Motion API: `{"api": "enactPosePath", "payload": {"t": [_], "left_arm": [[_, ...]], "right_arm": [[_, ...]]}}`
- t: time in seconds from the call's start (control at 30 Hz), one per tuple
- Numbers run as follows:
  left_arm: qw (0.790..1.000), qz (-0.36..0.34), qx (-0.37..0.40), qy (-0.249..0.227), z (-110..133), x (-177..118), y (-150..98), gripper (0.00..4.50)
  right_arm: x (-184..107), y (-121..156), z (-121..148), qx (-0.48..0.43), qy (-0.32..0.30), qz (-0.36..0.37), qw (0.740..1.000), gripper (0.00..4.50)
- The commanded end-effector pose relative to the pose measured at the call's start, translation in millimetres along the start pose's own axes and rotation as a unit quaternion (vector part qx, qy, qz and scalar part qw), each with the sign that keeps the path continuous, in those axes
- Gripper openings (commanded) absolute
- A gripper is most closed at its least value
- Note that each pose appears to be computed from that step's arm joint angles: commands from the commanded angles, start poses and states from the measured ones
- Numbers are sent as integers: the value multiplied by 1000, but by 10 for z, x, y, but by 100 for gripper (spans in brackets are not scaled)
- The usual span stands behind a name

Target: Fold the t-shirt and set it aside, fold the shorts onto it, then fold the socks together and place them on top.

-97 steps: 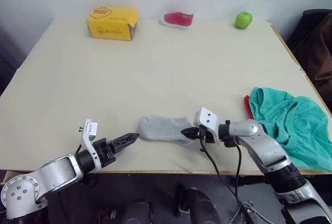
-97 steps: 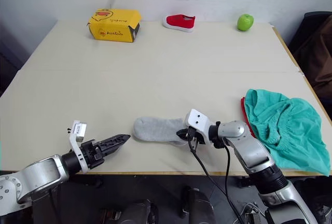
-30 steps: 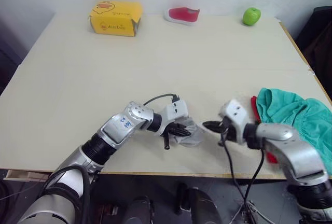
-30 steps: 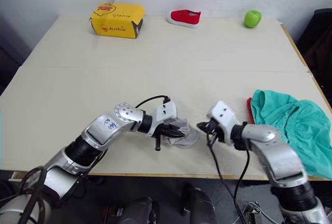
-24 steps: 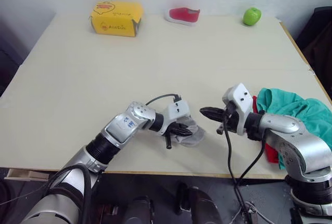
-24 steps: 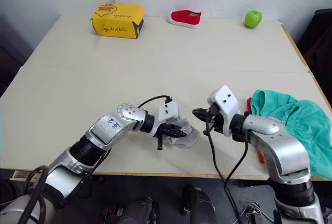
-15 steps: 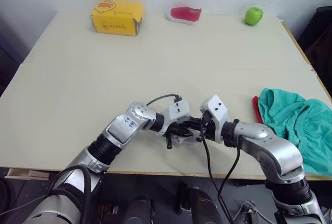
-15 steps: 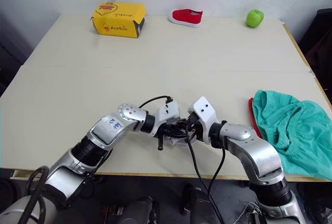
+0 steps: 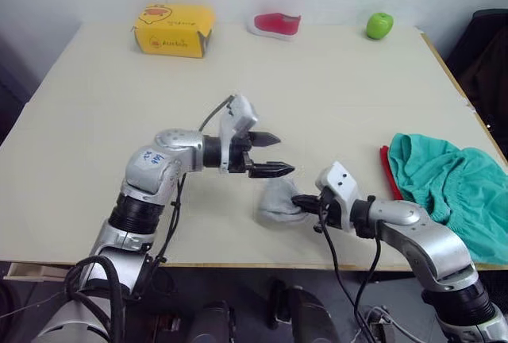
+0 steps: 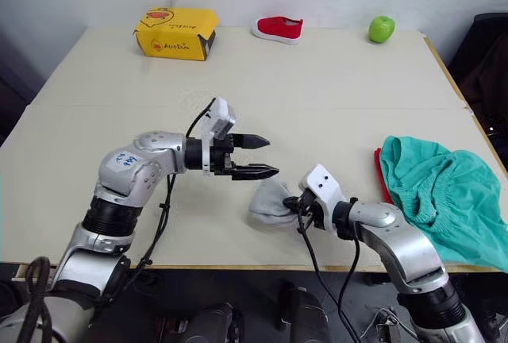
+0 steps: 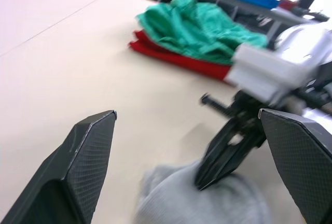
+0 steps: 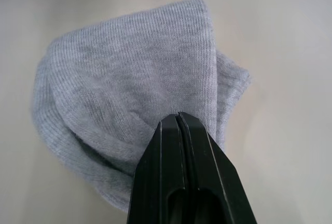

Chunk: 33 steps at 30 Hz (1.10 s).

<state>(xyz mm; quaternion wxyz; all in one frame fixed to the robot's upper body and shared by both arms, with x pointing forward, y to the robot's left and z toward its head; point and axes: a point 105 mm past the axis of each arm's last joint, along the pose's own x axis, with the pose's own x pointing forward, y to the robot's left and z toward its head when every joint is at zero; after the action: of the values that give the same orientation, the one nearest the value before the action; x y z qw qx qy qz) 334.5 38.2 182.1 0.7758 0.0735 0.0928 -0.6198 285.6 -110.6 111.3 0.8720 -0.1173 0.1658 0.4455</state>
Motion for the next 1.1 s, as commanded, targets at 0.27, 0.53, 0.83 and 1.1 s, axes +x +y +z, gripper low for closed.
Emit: {"api": "enactPosePath", "payload": {"t": [0.27, 0.53, 0.83, 1.1], "left_arm": [[981, -99, 112, 124, -500, 289, -316, 128], [973, -73, 148, 161, -691, 337, -138, 41], [975, -62, 148, 154, -723, 426, -77, 41], [969, -46, 175, 168, -769, 328, 2, 39]], "right_arm": [[-12, -78, -70, -4, 14, -17, 1000, 0], [-120, -63, -50, 11, 6, -28, 1000, 0], [-509, -12, 79, 89, -32, -41, 995, 0], [-675, 5, -80, 331, -49, 5, 942, 91]]}}
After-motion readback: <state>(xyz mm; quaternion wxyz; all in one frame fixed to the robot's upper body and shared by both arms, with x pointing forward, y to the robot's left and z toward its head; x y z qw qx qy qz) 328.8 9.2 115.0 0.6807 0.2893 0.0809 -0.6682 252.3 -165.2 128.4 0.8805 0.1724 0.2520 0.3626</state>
